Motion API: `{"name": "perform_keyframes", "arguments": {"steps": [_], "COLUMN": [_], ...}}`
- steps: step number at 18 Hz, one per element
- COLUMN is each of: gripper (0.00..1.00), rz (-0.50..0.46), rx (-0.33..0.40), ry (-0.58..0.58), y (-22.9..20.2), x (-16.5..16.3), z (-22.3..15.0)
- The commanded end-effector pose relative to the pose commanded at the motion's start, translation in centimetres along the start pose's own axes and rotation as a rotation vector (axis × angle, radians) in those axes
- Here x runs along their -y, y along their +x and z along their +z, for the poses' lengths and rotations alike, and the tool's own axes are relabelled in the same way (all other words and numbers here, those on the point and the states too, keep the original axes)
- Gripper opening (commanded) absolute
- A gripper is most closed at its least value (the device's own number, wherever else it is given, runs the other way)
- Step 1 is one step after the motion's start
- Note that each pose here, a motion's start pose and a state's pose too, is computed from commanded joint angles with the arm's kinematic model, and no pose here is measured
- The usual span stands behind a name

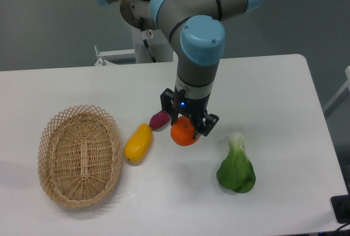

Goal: Place the orange on the table
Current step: 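Lift the held orange up and away from the purple sweet potato, then lower the orange onto the table beside the bok choy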

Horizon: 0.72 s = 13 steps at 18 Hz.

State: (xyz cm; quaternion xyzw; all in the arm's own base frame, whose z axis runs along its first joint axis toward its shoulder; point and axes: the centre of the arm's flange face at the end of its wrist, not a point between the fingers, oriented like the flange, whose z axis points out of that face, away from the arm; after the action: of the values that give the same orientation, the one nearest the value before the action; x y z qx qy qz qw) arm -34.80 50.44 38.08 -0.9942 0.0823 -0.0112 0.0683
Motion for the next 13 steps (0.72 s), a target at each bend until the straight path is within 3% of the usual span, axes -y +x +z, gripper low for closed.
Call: {"name": "perform_keyframes", "arguments": {"steps": [6,9,13], "gripper": [0.56,0.56,0.56], "rz": [-0.156,-0.16,-0.175], "rx": [-0.059,-0.107,-0.112], "ry": [-0.159,-0.192,-0.196], "y": [-0.1,0.7,0.5], "x": [-5.7,-6.5,-6.4], "z": [5.8,9.2,10.3]}}
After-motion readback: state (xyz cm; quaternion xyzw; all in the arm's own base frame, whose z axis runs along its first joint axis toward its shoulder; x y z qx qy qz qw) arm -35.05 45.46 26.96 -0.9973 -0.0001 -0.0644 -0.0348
